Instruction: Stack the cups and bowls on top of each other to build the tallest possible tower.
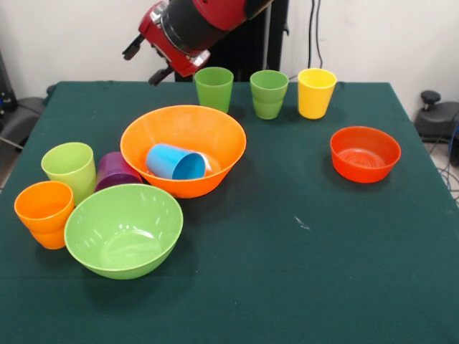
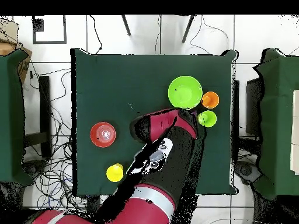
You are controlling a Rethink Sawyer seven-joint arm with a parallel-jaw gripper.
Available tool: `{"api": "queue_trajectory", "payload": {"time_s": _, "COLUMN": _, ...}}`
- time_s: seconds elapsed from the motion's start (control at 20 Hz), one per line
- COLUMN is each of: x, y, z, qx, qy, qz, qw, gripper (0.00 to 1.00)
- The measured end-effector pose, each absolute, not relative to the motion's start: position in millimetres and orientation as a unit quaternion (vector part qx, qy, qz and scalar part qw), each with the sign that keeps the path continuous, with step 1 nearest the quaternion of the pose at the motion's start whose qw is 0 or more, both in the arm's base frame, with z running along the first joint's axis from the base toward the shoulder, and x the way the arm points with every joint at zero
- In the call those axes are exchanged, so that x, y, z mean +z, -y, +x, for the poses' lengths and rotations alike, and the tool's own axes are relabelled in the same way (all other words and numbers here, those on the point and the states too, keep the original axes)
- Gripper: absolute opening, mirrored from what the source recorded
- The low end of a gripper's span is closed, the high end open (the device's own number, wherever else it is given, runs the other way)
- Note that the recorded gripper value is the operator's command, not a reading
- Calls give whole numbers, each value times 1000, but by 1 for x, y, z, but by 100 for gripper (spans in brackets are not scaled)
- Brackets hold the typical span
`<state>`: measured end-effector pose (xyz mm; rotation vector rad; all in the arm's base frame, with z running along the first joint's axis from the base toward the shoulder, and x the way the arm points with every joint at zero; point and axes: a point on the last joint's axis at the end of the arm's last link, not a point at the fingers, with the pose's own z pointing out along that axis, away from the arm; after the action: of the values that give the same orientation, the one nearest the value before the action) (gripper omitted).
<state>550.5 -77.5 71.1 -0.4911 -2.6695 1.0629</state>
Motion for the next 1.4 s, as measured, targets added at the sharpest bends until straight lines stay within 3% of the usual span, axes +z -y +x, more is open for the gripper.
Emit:
{"api": "queue_trajectory", "payload": {"time_s": 0.75, "x": 55, "y": 81, "z": 565, "qx": 399, "qy": 874, "qz": -265, "qw": 87, "gripper": 100}}
{"api": "queue_trajectory", "payload": {"time_s": 1.4, "x": 74, "y": 79, "z": 572, "qx": 427, "qy": 847, "qz": -288, "qw": 133, "gripper": 100}}
